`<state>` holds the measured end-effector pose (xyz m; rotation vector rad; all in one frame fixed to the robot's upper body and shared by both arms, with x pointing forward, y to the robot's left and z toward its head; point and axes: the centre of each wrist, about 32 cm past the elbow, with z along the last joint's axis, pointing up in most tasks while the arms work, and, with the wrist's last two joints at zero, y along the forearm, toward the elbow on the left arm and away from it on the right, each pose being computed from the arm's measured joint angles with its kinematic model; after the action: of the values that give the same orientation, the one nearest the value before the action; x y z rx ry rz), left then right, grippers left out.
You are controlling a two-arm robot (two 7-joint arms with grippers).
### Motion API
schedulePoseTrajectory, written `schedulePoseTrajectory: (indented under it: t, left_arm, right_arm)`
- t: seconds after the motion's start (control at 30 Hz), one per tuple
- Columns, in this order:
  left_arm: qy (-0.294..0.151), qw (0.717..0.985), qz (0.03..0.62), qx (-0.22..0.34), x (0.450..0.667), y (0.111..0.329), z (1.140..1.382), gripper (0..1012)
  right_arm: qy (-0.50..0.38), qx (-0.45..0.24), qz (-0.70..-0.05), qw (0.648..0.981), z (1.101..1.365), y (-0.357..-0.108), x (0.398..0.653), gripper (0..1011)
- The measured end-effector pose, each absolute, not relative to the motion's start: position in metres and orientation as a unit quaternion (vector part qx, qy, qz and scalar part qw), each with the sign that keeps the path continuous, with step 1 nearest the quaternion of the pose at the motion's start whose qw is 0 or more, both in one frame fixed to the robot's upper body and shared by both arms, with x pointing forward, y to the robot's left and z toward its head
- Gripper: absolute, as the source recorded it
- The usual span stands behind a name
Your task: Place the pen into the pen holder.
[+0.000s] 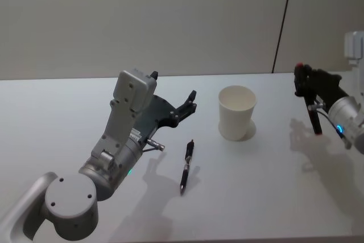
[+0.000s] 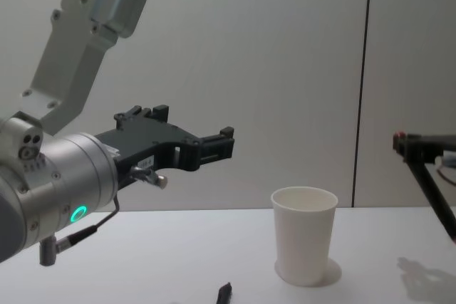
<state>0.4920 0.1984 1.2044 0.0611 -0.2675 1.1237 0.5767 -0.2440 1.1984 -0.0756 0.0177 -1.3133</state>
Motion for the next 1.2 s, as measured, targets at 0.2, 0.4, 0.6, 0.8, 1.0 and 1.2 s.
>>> schedulePoseTrajectory:
  t: [0.2, 0.4, 0.6, 0.8, 1.0, 1.2]
  left_arm:
    - [-0.126, 0.837, 0.531, 0.029, 0.492, 0.198, 1.204, 1004]
    - [-0.126, 0.837, 0.531, 0.029, 0.492, 0.198, 1.204, 1004]
    - [-0.126, 0.837, 0.531, 0.029, 0.492, 0.198, 1.204, 1004]
    - [-0.126, 0.837, 0.531, 0.029, 0.492, 0.198, 1.204, 1004]
    - [-0.126, 0.837, 0.531, 0.029, 0.492, 0.198, 1.204, 1004]
    - [-0.126, 0.837, 0.531, 0.029, 0.492, 0.198, 1.204, 1004]
  right_arm:
    - [-0.029, 0.001, -0.607, 0.794, 1.2, -0.238, 0.577, 159]
    - [-0.063, 0.037, -0.601, 0.796, 1.199, -0.229, 0.58, 159]
    - [-0.098, 0.075, -0.591, 0.797, 1.197, -0.219, 0.586, 159]
    - [-0.128, 0.107, -0.581, 0.797, 1.192, -0.207, 0.594, 159]
    - [-0.155, 0.139, -0.568, 0.796, 1.179, -0.192, 0.606, 158]
    - [-0.173, 0.16, -0.555, 0.797, 1.166, -0.179, 0.617, 158]
